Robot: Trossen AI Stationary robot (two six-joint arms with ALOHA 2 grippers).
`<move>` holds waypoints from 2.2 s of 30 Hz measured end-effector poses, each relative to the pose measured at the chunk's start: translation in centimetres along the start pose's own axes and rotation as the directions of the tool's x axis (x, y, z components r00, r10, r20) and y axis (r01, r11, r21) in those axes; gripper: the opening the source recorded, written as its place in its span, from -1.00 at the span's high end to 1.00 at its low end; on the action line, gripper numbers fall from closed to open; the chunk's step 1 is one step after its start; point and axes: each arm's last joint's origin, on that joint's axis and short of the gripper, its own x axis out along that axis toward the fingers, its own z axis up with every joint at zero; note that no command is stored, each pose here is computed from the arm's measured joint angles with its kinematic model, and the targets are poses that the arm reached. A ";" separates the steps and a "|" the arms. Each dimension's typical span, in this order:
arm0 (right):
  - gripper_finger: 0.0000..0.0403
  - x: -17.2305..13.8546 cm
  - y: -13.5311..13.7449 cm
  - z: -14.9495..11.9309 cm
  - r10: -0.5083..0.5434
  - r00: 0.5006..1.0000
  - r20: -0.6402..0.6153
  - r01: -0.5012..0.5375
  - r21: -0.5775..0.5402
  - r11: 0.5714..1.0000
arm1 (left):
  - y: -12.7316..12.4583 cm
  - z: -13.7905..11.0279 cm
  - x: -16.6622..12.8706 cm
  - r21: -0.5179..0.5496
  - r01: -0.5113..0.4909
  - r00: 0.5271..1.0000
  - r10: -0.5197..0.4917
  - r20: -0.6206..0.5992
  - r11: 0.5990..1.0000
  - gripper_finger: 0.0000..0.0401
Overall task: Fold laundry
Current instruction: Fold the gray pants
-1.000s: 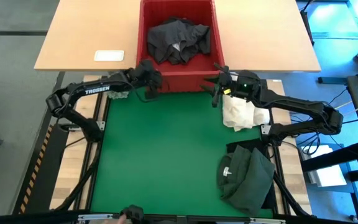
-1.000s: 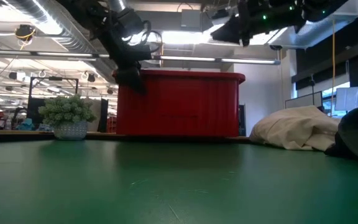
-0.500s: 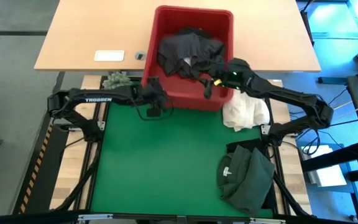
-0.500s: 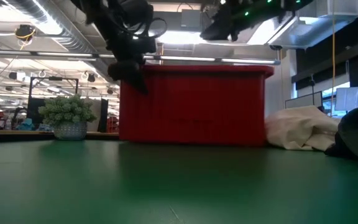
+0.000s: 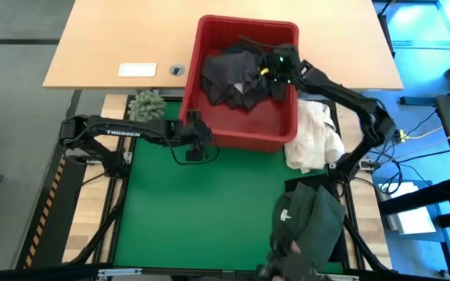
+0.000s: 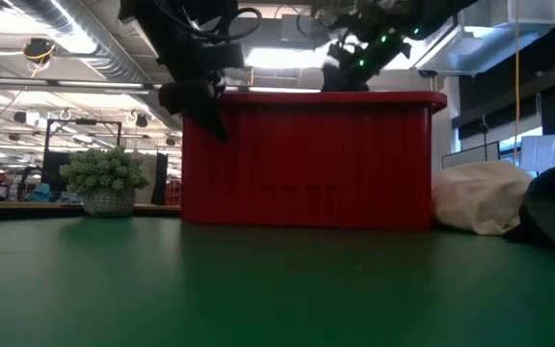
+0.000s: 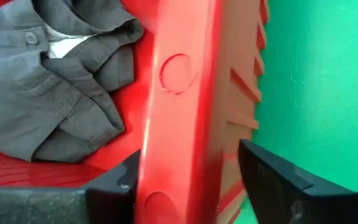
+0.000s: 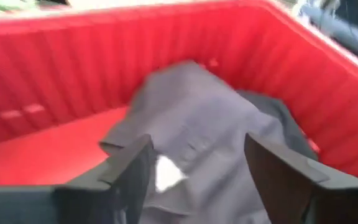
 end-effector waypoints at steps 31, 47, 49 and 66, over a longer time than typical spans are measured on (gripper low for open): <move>0.89 10.9 -2.2 -4.3 0.213 0.921 -0.325 -0.182 0.124 0.975 | -2.8 0.6 -1.4 0.002 -0.002 1.000 0.002 0.009 1.000 0.00; 0.99 -1.3 1.0 10.8 0.209 0.978 -0.010 -0.209 -0.137 0.968 | -1.9 0.3 -1.1 -0.057 -0.041 0.999 0.040 -0.010 0.998 0.00; 0.99 -5.0 1.8 12.9 0.195 0.979 0.054 -0.182 -0.185 0.966 | -1.7 0.3 -1.0 -0.066 -0.048 0.999 0.048 -0.012 0.997 0.00; 1.00 -27.2 10.4 15.4 0.438 0.832 0.341 -0.283 -0.418 0.863 | 4.2 -0.4 1.1 -0.319 -0.191 0.979 0.204 0.009 0.928 0.04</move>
